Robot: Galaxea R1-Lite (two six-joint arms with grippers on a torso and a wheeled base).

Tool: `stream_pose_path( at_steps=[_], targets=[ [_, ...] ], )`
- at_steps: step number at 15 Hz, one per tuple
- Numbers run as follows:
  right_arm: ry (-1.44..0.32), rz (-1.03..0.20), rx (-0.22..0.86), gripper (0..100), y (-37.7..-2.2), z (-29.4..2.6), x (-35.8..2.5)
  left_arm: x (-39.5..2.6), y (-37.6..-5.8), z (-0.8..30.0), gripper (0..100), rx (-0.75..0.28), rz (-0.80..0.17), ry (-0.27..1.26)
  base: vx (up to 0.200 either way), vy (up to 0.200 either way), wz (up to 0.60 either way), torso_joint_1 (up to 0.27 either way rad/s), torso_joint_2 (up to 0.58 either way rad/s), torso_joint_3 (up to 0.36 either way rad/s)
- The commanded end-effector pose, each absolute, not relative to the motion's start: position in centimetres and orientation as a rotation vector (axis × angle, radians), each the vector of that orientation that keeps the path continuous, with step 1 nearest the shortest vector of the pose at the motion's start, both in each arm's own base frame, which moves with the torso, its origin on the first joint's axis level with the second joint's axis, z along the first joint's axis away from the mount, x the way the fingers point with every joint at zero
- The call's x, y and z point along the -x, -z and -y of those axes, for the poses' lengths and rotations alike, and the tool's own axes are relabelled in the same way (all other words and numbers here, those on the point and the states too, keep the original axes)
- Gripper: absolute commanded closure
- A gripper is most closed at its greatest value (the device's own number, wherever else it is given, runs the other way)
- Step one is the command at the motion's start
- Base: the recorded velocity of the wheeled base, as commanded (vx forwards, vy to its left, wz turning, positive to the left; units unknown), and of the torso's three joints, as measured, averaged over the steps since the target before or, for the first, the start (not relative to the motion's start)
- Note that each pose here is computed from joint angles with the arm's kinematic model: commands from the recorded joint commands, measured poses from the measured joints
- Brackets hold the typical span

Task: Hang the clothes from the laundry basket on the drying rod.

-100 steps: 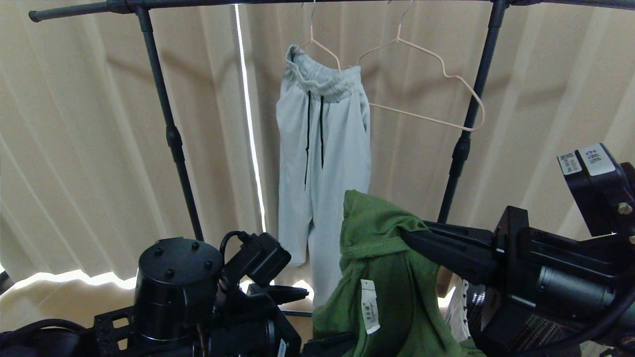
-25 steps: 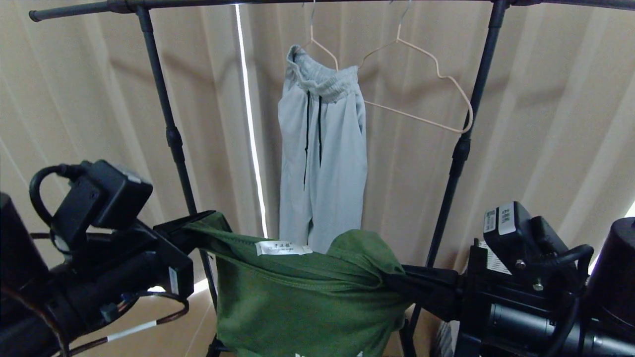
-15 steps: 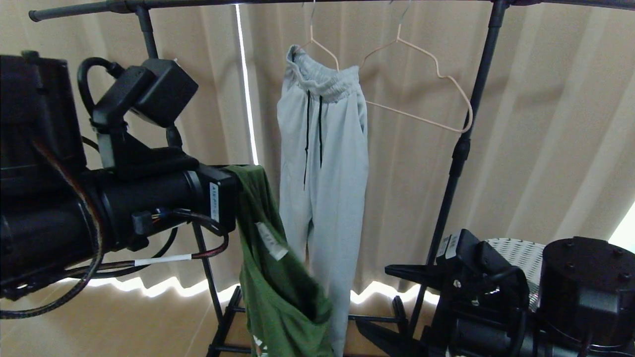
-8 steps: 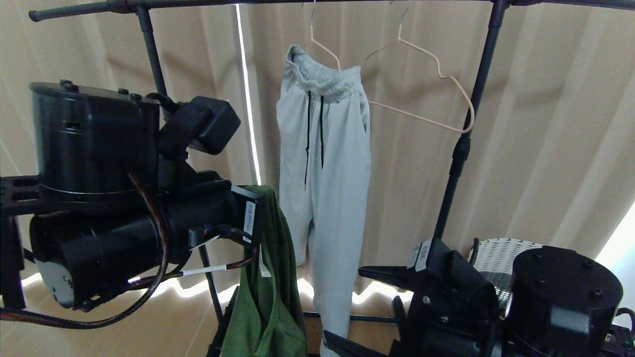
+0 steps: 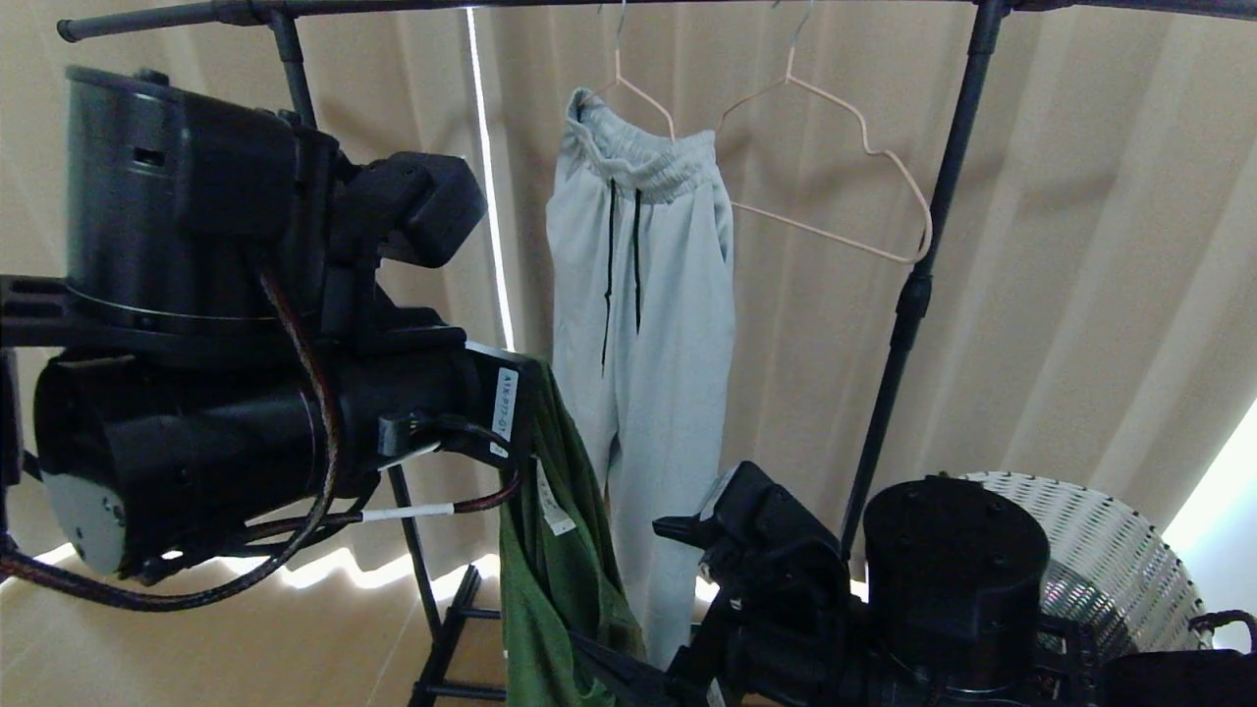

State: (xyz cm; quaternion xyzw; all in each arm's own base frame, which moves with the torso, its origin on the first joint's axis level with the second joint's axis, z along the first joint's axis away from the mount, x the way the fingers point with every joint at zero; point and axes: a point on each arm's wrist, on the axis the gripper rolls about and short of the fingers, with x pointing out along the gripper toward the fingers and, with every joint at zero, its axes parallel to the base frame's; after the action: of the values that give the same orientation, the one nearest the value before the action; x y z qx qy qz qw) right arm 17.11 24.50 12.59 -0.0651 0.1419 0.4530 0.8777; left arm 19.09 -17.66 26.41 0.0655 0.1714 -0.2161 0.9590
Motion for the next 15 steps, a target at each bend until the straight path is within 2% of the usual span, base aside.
stream_pose_path(
  at_steps=[1,4,11,12,15],
  targets=[
    [-0.942,-0.312,0.145,0,-12.0,-25.0,-17.4,-18.7,-26.4,17.9,100,-0.136,-0.347,0.448,0.000,0.000,0.00,0.000,0.00,0.000],
    [-0.860,-0.340,0.161,0,-10.9,-24.7,-18.7,-18.0,-26.5,17.9,100,-0.137,-0.340,0.460,0.000,0.000,0.00,0.000,0.00,0.000],
    [-0.821,-0.396,0.192,0,-9.3,-24.5,-19.4,-17.1,-27.1,18.2,100,-0.127,-0.316,0.497,0.000,0.000,0.00,0.000,0.00,0.000],
    [-0.805,-0.404,0.195,100,-9.2,-24.2,-19.7,-17.0,-27.3,18.0,100,-0.122,-0.309,0.497,0.000,0.000,0.00,0.000,0.00,0.000],
    [-0.772,-0.393,0.189,100,-9.5,-23.8,-20.1,-16.3,-27.4,17.7,100,-0.124,-0.305,0.508,0.000,0.000,0.00,0.000,0.00,0.000]
  ],
)
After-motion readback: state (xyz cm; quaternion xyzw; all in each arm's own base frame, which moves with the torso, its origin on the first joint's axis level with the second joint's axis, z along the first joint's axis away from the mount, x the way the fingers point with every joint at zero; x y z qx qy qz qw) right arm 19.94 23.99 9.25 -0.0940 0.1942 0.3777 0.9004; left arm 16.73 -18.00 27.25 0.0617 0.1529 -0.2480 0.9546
